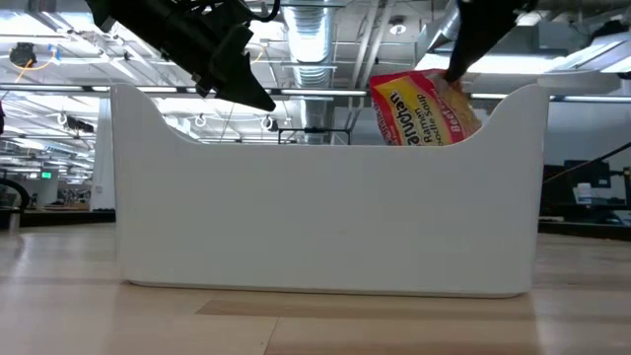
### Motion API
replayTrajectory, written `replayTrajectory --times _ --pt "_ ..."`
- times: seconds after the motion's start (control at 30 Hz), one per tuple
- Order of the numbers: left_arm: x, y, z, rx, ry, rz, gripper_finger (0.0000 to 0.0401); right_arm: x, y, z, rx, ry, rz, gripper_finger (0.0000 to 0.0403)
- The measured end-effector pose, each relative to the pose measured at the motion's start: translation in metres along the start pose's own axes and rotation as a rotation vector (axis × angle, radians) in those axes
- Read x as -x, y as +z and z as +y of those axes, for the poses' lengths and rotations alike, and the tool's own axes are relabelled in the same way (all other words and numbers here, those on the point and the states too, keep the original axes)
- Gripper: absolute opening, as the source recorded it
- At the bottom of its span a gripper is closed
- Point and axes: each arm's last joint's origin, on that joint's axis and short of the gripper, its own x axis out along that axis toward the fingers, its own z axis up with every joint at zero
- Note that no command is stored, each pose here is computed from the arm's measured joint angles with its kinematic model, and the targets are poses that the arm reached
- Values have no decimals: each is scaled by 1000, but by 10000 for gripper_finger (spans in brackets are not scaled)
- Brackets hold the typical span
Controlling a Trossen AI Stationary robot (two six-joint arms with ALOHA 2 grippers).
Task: Pick & Place Food Item
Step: Put the orange noodle pack into the left transparent bin
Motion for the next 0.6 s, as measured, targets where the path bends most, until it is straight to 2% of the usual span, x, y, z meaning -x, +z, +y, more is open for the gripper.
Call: replayTrajectory --times 0.17,0.6 --pt "0 0 0 17 0 -1 3 -10 6 -5 -14 -62 -52 0" --pt "0 3 -1 38 -12 -27 3 -27 38 -8 -34 6 -170 0"
